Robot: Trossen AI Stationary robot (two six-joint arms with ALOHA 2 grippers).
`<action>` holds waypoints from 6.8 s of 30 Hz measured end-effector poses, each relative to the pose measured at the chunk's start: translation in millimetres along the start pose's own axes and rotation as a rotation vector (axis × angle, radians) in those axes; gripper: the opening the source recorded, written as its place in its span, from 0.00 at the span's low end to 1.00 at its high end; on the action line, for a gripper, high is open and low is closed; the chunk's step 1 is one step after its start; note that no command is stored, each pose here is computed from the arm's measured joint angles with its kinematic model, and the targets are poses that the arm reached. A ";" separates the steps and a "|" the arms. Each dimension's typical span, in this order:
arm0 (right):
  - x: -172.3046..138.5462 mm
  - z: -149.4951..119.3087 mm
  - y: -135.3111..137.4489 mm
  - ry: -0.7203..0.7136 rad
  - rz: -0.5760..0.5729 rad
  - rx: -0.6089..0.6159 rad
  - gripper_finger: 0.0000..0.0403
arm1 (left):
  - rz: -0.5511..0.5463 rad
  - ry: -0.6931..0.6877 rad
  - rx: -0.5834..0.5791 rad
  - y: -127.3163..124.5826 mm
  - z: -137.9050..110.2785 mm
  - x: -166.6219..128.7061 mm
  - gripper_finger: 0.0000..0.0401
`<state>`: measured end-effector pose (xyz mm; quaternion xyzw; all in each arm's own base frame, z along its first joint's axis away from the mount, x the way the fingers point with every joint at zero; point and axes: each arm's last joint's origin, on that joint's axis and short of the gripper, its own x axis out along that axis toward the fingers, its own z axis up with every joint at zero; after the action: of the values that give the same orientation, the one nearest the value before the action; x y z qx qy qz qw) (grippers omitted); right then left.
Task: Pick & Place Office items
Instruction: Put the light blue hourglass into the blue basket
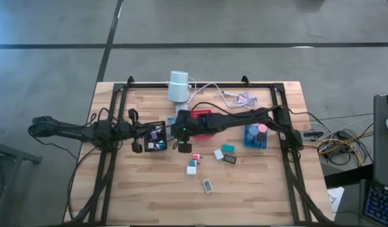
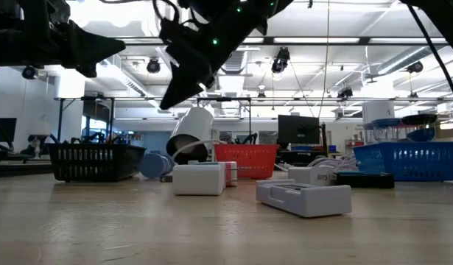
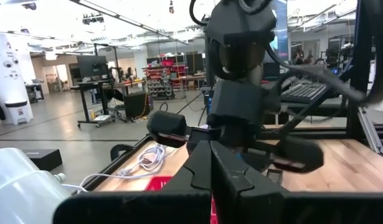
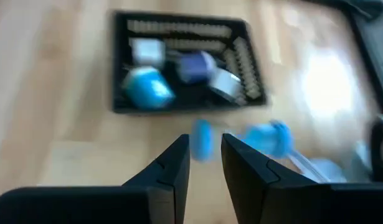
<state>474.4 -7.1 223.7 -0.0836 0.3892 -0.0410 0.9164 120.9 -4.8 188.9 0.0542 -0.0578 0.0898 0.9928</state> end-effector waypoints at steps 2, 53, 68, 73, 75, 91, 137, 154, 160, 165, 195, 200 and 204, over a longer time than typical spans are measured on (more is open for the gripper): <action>-4.2 5.7 2.4 -0.063 0.107 -0.008 0.19 | 0.000 0.000 0.000 0.0 0.0 0.0 0.00; -200.7 -209.3 10.9 -0.867 0.164 0.165 0.02 | -0.229 1.411 0.567 -5.3 28.8 207.1 0.13; -198.4 -211.8 11.7 -0.832 0.171 0.156 0.02 | -0.599 1.463 0.943 12.9 -8.5 209.1 0.33; -198.2 -211.9 11.7 -0.831 0.170 0.153 0.02 | -0.756 1.453 1.090 11.2 -24.6 199.5 0.47; -198.2 -211.9 11.7 -0.831 0.170 0.153 0.02 | -0.775 1.437 1.124 9.7 -30.3 197.6 0.50; -198.2 -211.9 11.6 -0.832 0.159 0.140 0.02 | -0.886 1.424 1.216 6.3 -49.5 184.1 0.47; -197.8 -212.2 11.5 -0.826 0.153 0.140 0.02 | -0.711 1.525 0.843 40.8 -55.6 199.0 0.47; -197.1 -212.9 11.6 -0.817 0.150 0.132 0.02 | -0.688 1.637 0.884 43.7 -80.8 204.0 0.35; -197.2 -212.8 11.7 -0.818 0.151 0.132 0.02 | -0.604 1.618 0.868 45.3 -68.4 210.7 0.18; -197.2 -212.8 11.7 -0.818 0.151 0.132 0.02 | -0.557 1.578 0.830 45.2 -55.8 213.9 0.03; -196.8 -213.2 11.8 -0.811 0.164 0.160 0.02 | -0.195 1.631 0.281 49.3 -32.3 210.1 0.58; -196.8 -213.2 11.8 -0.811 0.164 0.160 0.02 | -0.116 1.645 0.342 55.4 -40.4 206.3 0.73; -196.8 -213.2 11.8 -0.811 0.164 0.160 0.02 | -0.084 1.647 0.305 64.6 -44.5 203.9 0.78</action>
<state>184.4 6.3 215.0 0.0098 -0.0020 0.0382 0.9992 312.9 98.7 176.6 0.1072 0.7007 0.0705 0.7018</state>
